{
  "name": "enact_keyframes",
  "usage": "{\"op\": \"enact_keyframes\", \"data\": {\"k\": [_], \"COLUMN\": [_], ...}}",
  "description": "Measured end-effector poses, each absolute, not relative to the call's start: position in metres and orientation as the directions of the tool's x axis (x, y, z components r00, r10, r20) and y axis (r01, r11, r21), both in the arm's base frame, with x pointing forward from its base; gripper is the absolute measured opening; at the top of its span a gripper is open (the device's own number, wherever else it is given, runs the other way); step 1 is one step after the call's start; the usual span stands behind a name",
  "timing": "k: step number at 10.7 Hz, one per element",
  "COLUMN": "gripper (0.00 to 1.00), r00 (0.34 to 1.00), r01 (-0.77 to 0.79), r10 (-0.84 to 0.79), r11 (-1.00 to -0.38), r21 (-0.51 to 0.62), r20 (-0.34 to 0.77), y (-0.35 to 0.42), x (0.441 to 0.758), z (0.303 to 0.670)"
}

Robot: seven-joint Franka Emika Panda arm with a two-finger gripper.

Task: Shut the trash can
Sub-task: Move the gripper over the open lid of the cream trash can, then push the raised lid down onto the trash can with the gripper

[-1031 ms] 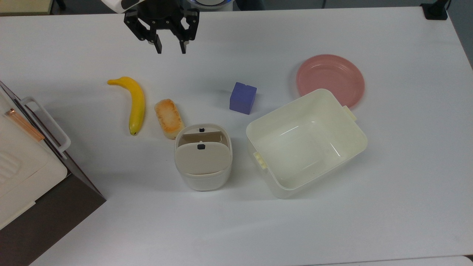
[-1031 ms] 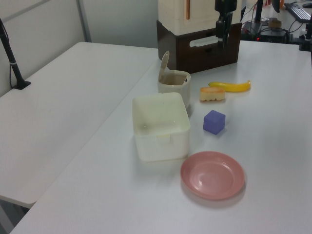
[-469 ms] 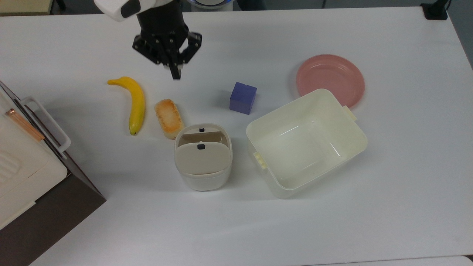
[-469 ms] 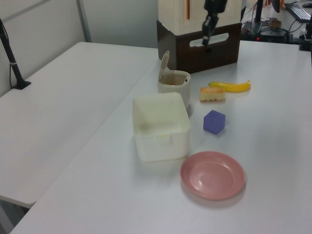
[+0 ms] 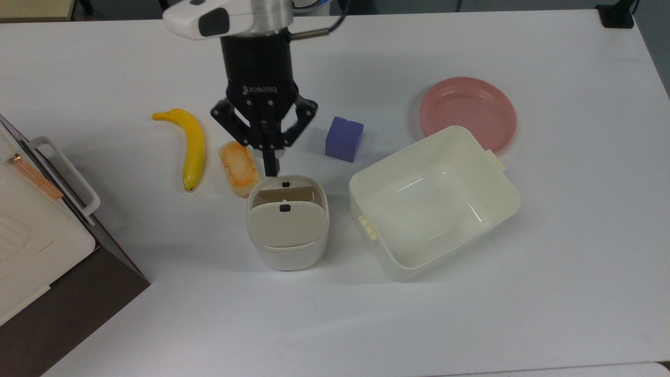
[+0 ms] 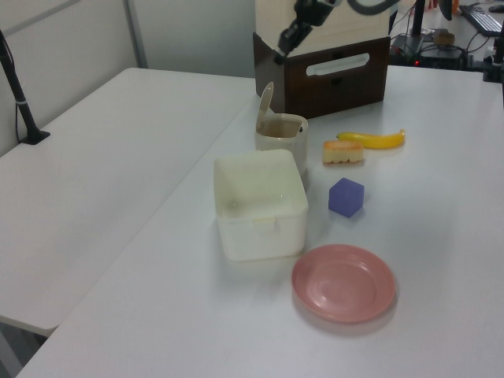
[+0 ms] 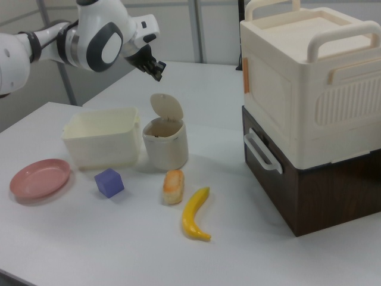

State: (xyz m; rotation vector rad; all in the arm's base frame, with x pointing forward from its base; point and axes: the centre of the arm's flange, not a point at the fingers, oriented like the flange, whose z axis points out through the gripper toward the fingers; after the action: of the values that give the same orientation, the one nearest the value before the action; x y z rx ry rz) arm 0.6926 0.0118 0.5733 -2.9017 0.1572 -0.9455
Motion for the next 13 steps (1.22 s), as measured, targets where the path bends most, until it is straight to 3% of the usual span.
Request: {"op": "enact_keyframes", "data": {"k": [2,7,11,13], "gripper": [0.01,0.01,0.01,0.01], "r00": [0.778,0.801,0.939,0.957], "r01": [-0.072,-0.075,-0.022,-0.014], "r10": [-0.120,-0.081,-0.011,-0.004], "r11": [-0.992,-0.997,-0.999,-0.999], "r21": [-0.102,-0.035,0.029,0.034], "r20": [0.616,0.593,0.345,0.290], "y": [0.028,0.032,0.030,0.029], "x": [0.705,0.723,0.708,0.704], "z": [0.557,0.520,0.487,0.478]}}
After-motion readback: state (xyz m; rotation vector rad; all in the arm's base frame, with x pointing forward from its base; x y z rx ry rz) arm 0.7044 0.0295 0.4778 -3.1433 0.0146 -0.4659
